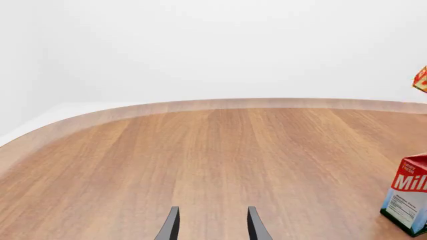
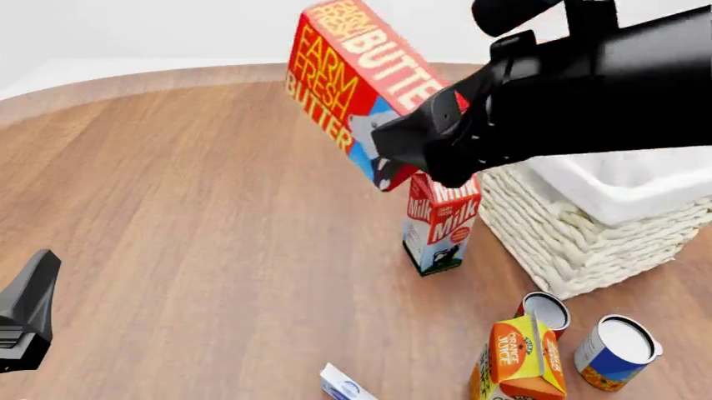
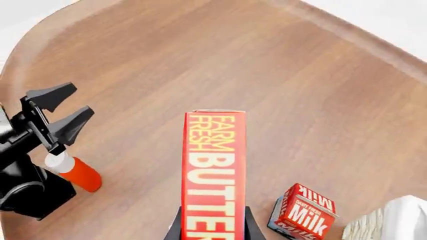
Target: Pick up the cream cheese box and the butter, and put them in the basket.
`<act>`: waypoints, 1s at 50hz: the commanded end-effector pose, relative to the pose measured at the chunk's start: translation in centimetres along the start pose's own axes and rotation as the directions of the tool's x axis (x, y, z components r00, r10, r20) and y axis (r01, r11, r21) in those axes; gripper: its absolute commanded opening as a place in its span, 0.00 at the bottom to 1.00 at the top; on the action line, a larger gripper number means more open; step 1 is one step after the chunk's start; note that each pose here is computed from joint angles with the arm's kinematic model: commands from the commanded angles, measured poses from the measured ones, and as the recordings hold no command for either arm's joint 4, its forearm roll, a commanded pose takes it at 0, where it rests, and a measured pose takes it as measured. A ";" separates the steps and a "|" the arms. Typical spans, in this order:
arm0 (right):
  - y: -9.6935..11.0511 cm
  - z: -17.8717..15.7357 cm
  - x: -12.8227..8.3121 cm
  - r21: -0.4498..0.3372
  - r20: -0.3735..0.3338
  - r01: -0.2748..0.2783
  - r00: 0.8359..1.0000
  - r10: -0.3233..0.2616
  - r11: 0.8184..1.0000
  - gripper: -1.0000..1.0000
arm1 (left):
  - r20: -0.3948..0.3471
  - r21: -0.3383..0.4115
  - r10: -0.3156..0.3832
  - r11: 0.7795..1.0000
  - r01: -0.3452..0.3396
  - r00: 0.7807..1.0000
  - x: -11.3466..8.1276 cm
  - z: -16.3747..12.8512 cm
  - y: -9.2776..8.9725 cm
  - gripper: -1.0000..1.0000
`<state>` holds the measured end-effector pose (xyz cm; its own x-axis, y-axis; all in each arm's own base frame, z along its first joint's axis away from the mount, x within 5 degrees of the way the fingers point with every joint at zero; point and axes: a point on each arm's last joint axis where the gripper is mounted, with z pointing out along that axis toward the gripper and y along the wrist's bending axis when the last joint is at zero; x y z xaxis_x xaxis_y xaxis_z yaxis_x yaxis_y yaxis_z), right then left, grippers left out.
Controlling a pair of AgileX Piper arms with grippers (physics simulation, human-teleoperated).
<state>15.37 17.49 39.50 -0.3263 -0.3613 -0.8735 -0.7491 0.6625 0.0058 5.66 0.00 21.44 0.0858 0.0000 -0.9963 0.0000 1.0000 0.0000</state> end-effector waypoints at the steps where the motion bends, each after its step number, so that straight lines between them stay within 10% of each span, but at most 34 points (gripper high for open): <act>1: -1.5 -6.1 -3.4 0.068 0.184 -0.038 0.983 0.025 0.997 0.00 | 0.000 0.000 0.000 1.000 0.000 1.000 0.0 0.0 0.0 1.00; 14: -4.1 -10.6 -5.8 0.192 0.327 -0.163 0.940 0.094 0.968 0.00 | 0.000 0.000 0.000 1.000 0.000 1.000 0.0 0.0 0.0 1.00; 50: -9.0 -11.3 -0.5 0.338 0.504 -0.538 0.797 0.334 0.772 0.00 | 0.000 0.000 0.000 1.000 0.000 1.000 0.0 0.0 0.0 1.00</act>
<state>15.79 5.68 45.94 -0.2409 0.1714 -0.9553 -0.2885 0.9272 0.2391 5.66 0.00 21.44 0.0858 0.0000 -0.9963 0.0000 1.0000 0.0000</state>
